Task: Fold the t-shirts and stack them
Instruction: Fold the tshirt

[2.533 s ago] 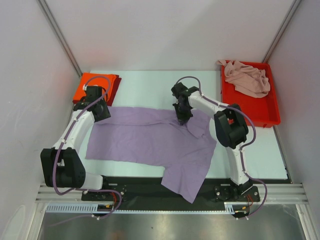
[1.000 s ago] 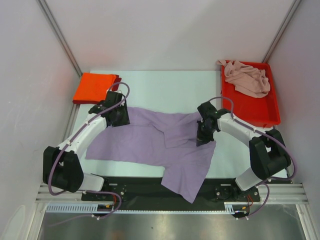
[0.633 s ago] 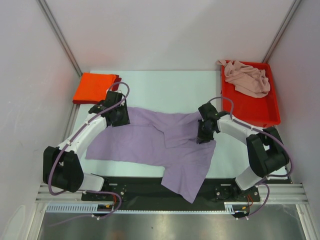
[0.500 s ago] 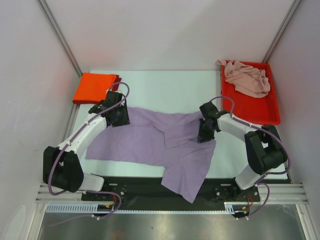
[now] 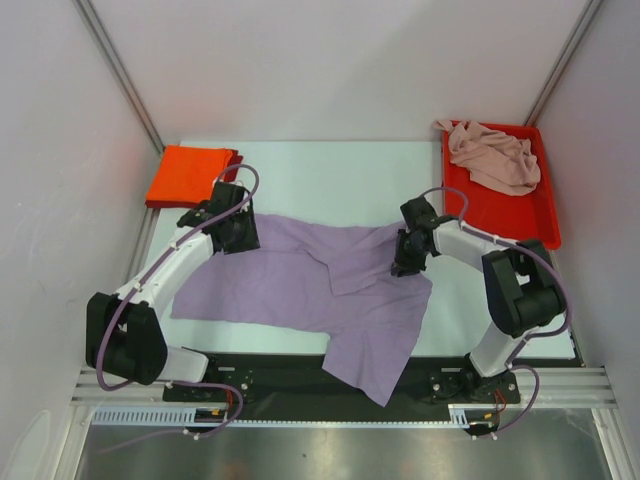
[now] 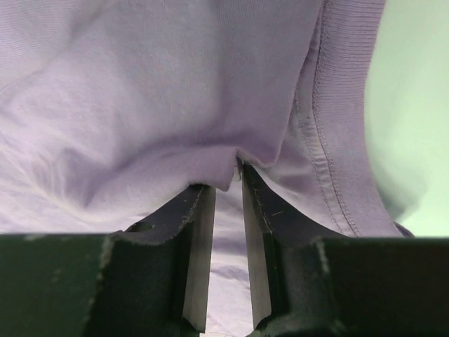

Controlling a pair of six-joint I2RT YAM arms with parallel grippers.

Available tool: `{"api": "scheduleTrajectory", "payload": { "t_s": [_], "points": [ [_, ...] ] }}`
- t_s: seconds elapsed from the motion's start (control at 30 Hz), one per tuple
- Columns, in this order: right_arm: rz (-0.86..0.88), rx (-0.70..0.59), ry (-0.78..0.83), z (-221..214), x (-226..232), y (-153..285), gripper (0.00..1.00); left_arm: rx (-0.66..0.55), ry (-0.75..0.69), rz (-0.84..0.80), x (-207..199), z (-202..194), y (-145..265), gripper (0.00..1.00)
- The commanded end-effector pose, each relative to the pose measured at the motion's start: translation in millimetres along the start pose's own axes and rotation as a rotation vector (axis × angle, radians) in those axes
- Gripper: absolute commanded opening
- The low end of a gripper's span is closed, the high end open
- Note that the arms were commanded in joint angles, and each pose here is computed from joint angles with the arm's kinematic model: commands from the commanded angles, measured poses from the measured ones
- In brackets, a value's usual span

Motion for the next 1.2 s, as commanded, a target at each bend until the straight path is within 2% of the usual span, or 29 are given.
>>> {"api": "scheduleTrajectory", "payload": {
  "t_s": [0.0,0.27,0.37,0.43,0.53,0.8,1.17],
  "points": [
    [0.04,-0.023,-0.014,11.7,7.9,-1.0,0.27,-0.035,-0.005,-0.015,-2.1,2.7,9.9,0.45],
    [0.047,-0.008,-0.042,14.7,9.5,-8.6,0.24,-0.035,-0.009,-0.005,-0.5,1.4,9.1,0.46],
    [0.056,-0.004,-0.045,14.1,10.1,-8.9,0.19,-0.037,-0.01,-0.001,0.0,1.5,9.5,0.45],
    [0.05,-0.002,-0.046,13.9,10.5,-5.5,0.08,-0.037,-0.01,0.001,0.3,1.1,9.2,0.46],
    [0.045,-0.012,-0.05,15.0,12.6,11.8,0.0,-0.037,-0.015,0.005,0.6,1.5,8.6,0.46],
    [0.006,0.105,-0.073,-15.2,11.8,55.0,0.0,-0.036,-0.032,0.016,3.0,-0.5,6.9,0.46],
    [-0.003,0.174,-0.131,-49.9,11.8,55.8,0.0,-0.034,-0.04,0.018,3.7,-0.7,7.8,0.46]
  ]
}}
Point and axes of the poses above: each gripper's point midway between its finger pads, its own y axis back along the fingers, its own x axis along the line the jaws close on, z = x × y, the point moved 9 cm from there along y, back along the fingers, and after that the axes turned 2 degrees about y, right-handed, at the moved point
